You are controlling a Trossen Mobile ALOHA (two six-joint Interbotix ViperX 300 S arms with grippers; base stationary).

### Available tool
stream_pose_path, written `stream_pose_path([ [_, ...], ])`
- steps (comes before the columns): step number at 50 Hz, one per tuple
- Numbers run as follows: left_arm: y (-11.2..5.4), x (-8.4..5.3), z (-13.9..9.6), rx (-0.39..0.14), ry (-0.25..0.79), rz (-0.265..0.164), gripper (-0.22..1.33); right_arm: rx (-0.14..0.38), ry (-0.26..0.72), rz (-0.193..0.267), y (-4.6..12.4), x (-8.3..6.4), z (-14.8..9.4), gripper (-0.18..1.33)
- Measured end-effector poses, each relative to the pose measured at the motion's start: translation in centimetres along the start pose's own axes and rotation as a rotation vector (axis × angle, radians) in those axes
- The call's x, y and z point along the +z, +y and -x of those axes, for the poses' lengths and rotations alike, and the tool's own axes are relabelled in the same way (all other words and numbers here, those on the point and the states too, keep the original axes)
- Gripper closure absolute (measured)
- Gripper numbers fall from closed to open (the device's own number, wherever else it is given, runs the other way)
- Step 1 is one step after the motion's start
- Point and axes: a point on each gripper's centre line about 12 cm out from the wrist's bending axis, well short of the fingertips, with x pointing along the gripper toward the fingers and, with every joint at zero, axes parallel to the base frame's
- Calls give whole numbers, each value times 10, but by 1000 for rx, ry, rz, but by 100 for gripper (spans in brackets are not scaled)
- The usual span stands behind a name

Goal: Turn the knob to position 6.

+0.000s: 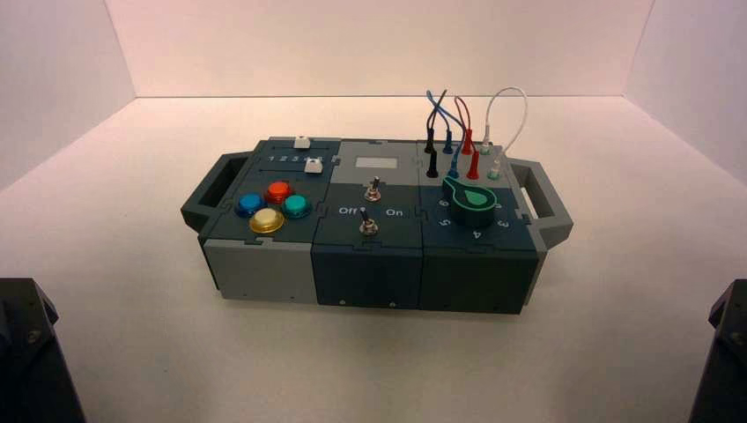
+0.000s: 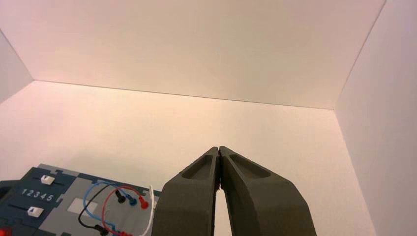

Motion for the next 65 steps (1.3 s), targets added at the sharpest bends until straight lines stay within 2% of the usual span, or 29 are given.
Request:
stream_pose_path([
  [20,0,0,0,-2,-2,0,128,2,21,-4,0,-2,-1,129],
  [26,0,-2,-2,-1,20,2,128,14,78,-12,2,-6,-7,129],
  [40,0,-12,-16,-5,133,12,128,115,328,32,23,-28,-29,129],
  [49,-4,-23,-30,-25,256,20,128,198,486,95,45,-44,-42,129],
  [65,-30,-41,-44,-152,408,-32,128,225,713,155,56,-68,-64,129],
])
